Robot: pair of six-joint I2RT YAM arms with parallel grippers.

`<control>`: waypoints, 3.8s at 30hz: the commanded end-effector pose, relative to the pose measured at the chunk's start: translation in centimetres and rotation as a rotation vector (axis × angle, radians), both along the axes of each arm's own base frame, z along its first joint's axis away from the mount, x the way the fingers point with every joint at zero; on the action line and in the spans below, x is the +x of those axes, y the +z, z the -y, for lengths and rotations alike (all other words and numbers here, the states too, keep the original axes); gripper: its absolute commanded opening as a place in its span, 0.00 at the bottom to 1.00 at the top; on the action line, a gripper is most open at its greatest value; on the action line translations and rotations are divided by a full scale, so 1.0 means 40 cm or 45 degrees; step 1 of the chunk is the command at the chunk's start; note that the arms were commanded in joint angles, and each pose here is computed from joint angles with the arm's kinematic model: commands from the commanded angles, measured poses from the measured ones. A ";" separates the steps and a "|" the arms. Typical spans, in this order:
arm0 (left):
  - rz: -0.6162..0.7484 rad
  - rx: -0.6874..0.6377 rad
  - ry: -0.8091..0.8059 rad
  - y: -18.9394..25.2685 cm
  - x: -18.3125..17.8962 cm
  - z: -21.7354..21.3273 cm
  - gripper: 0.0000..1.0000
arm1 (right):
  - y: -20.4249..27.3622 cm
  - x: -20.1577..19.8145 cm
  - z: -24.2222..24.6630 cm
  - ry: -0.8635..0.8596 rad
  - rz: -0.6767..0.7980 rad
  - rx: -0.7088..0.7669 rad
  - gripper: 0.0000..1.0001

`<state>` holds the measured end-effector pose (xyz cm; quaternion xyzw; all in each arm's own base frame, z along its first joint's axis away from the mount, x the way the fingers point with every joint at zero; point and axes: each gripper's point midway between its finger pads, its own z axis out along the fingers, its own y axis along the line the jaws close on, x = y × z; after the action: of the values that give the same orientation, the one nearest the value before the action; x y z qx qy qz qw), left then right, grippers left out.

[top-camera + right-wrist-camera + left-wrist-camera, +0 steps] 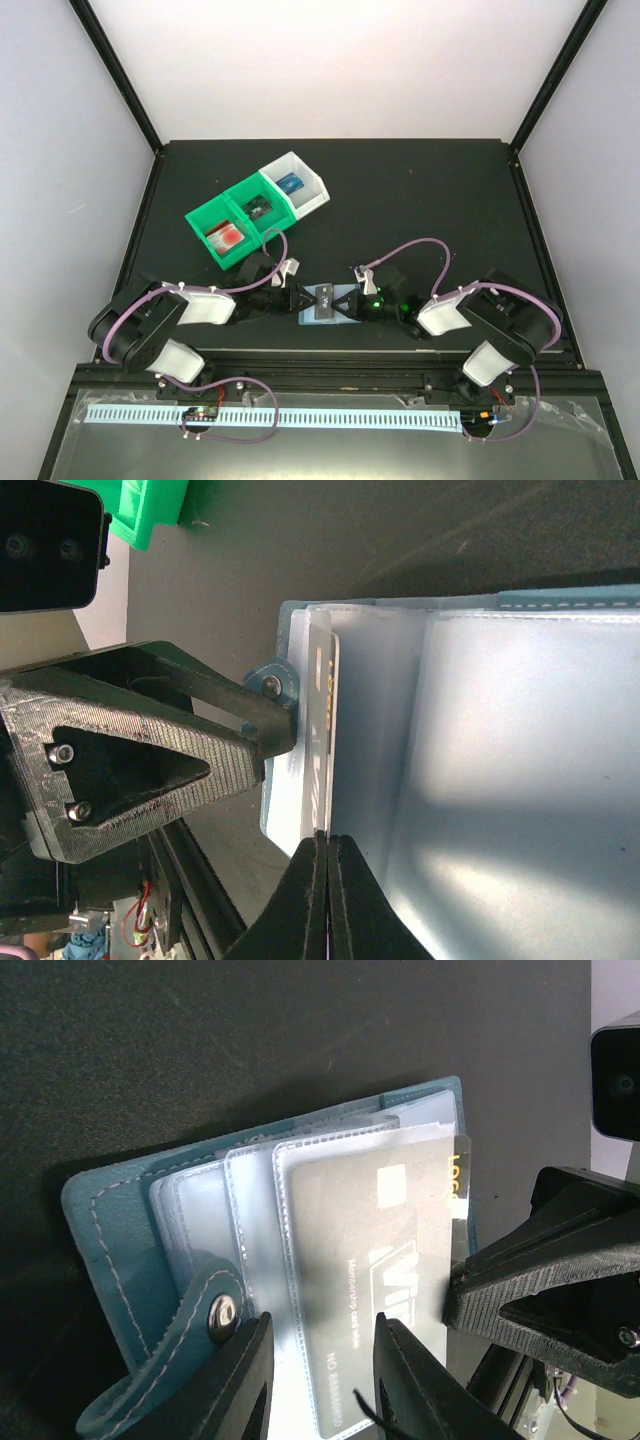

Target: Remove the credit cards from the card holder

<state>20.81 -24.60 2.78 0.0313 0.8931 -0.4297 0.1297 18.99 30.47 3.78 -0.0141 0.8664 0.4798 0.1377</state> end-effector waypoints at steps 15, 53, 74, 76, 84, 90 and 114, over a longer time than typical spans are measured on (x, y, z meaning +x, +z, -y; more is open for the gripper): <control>-0.073 0.145 0.007 -0.076 -0.015 -0.030 0.30 | -0.018 0.012 0.034 -0.094 -0.052 0.024 0.01; 0.039 -0.054 -0.067 0.084 -0.011 0.019 0.54 | 0.081 -0.022 0.130 0.005 0.184 -0.159 0.01; 0.375 -0.329 -0.581 0.449 -0.189 0.021 0.61 | 0.319 -0.249 0.060 0.689 0.343 0.433 0.01; 0.359 -0.334 -0.595 0.456 -0.201 0.017 0.66 | 0.334 -0.256 0.060 0.710 0.367 0.454 0.01; 0.277 -0.470 -0.727 0.478 -0.262 0.019 0.53 | 0.382 -0.275 0.058 0.774 0.402 0.521 0.01; 0.287 -0.529 -0.766 0.493 -0.284 0.015 0.39 | 0.391 -0.279 0.058 0.783 0.397 0.538 0.01; 0.238 -0.501 -0.766 0.469 -0.263 0.028 0.10 | 0.437 -0.276 0.034 0.831 0.381 0.603 0.01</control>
<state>10.42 -25.53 20.23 0.2871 0.7443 -0.5993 0.0668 7.97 28.73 19.37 -0.3066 0.6741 0.6660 0.0896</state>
